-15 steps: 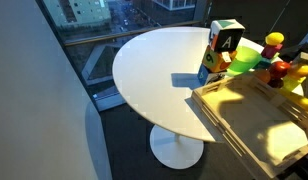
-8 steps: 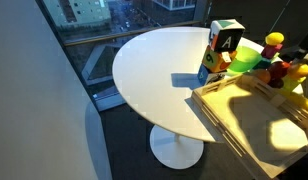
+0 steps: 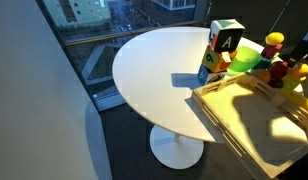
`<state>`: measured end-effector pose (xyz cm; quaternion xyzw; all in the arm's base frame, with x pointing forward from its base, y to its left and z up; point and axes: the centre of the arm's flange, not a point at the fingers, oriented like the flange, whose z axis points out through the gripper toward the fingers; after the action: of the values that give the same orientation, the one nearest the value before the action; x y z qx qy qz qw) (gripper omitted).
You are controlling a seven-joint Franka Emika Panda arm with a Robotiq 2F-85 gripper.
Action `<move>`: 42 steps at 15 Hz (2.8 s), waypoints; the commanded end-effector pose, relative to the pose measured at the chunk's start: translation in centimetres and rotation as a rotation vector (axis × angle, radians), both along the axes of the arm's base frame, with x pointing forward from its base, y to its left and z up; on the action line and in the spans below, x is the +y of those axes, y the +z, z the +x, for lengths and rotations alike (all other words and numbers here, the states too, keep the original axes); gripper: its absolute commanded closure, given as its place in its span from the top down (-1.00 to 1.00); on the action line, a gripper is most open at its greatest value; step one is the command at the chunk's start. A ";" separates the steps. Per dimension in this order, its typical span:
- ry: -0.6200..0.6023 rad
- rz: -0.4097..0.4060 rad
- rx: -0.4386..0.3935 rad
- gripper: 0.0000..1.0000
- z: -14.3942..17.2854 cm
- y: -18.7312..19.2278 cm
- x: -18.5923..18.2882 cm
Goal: Pick up the yellow fruit on top of the light green block and put it in the green bowl
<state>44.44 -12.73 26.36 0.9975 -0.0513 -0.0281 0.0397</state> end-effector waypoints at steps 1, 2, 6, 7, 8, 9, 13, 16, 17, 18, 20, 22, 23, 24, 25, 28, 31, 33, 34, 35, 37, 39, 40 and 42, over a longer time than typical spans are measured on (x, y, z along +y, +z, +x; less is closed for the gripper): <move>0.000 -0.023 0.004 1.00 0.0 -0.9 -0.5; 0.001 -0.024 0.010 1.00 0.0 -1.2 -0.6; -0.002 -0.027 0.021 0.48 -0.1 -1.8 -0.6; -0.005 -0.027 0.025 0.31 0.0 -1.9 -0.5; -0.005 -0.025 0.029 0.17 0.0 -1.8 -0.4; -0.007 -0.021 0.033 -0.03 0.0 -1.7 -0.4; -0.009 -0.011 0.041 -0.13 0.1 -0.3 -0.1; -0.016 -0.008 0.037 -0.13 0.7 1.0 0.3; -0.018 -0.008 0.036 -0.13 0.9 1.4 0.4; -0.018 -0.008 0.034 -0.13 1.3 1.9 0.6; -0.022 -0.009 0.032 -0.13 2.1 2.8 1.2; -0.024 -0.007 0.030 -0.13 3.1 3.7 1.8; -0.027 -0.006 0.029 -0.13 3.8 4.2 2.2; -0.026 -0.007 0.027 -0.13 4.3 4.6 2.6; -0.029 -0.008 0.027 -0.13 5.0 5.0 3.0; -0.033 -0.015 0.018 -0.13 6.9 6.0 4.4; -0.042 -0.025 0.001 -0.13 8.8 6.5 5.9; -0.050 -0.030 -0.017 -0.13 10.0 6.6 6.7; -0.053 -0.030 -0.024 -0.13 10.5 6.6 7.0; -0.059 -0.033 -0.029 -0.13 11.1 6.5 7.3; -0.069 -0.037 -0.039 -0.13 12.3 6.1 7.9; -0.079 -0.042 -0.045 -0.13 13.3 5.6 8.4; -0.083 -0.045 -0.046 -0.13 13.7 5.3 8.7; -0.088 -0.050 -0.049 -0.13 14.5 4.4 9.1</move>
<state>56.69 -4.31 31.42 0.9948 -0.0834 -0.0093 0.0585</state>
